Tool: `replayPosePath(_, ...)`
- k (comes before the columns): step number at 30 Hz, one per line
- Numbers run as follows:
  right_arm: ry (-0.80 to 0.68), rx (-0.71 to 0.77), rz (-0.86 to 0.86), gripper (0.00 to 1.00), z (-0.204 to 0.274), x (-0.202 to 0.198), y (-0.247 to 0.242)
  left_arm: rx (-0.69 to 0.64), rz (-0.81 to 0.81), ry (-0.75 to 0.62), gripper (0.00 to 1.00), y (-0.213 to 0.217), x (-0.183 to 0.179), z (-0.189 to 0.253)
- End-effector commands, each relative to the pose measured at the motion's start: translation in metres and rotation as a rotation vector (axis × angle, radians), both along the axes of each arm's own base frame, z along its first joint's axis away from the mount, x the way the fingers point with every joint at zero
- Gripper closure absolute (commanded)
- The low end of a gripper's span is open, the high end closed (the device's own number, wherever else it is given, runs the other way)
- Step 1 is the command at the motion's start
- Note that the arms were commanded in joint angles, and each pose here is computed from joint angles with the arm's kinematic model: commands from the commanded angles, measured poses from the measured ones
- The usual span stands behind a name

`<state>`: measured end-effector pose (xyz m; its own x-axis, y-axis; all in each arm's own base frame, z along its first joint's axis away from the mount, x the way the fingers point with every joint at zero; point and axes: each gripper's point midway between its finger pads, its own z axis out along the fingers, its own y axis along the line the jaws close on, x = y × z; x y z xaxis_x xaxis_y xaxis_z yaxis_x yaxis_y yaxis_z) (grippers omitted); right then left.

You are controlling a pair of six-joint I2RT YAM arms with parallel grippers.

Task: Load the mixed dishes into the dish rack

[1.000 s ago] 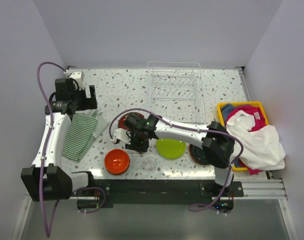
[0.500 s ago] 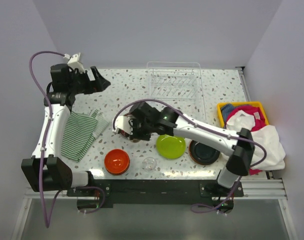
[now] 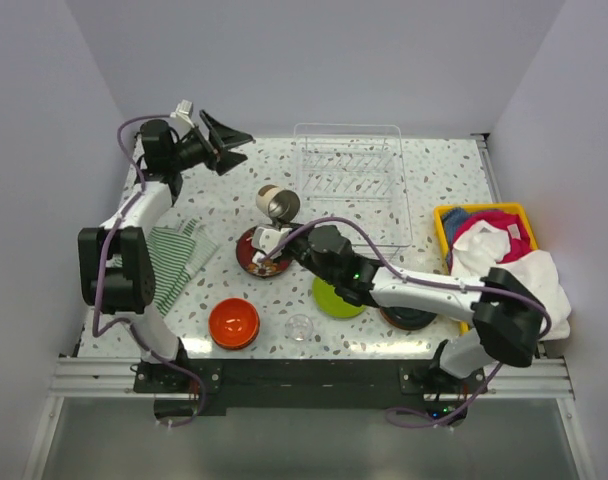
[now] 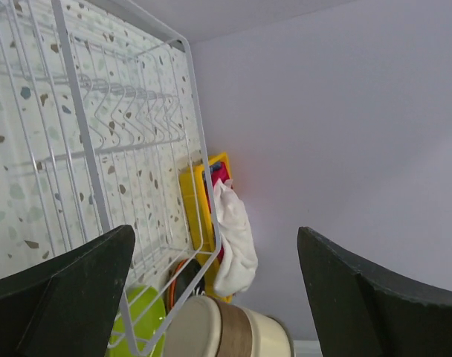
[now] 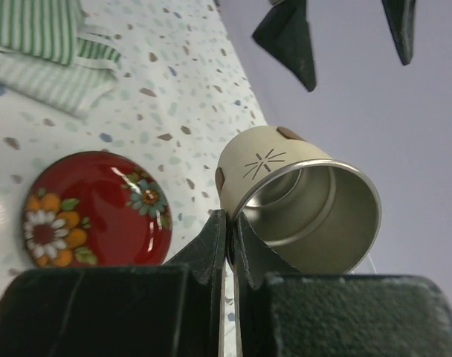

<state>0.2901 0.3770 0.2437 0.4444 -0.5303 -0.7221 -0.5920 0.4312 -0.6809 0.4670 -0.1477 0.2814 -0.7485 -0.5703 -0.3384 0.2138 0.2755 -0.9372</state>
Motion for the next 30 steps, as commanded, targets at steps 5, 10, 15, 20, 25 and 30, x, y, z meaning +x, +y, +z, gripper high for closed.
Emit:
replayPosePath(5, -0.319, 0.230, -0.156, 1.00, 0.066, 0.035, -0.005, -0.138, -0.117, 0.210, 0.02, -0.038, -0.019, -0.018)
replayPosePath(10, -0.407, 0.199, -0.183, 1.00, 0.057, 0.044, 0.000, -0.144, -0.130, 0.298, 0.01, -0.049, -0.021, -0.037)
replayPosePath(15, -0.396, 0.166, -0.182, 1.00, 0.049, 0.049, 0.007, -0.165, -0.147, 0.365, 0.01, -0.055, -0.023, -0.045)
replayPosePath(20, -0.399, 0.127, -0.236, 1.00, 0.036, 0.066, 0.009, -0.186, -0.138, 0.444, 0.04, -0.056, -0.029, -0.044)
replayPosePath(25, -0.387, 0.110, -0.280, 1.00, 0.030, 0.081, 0.014, -0.188, -0.162, 0.453, 0.07, -0.058, -0.035, -0.045)
replayPosePath(30, -0.373, 0.087, -0.291, 1.00, 0.020, 0.088, 0.017, -0.190, -0.167, 0.435, 0.20, -0.058, -0.034, -0.042)
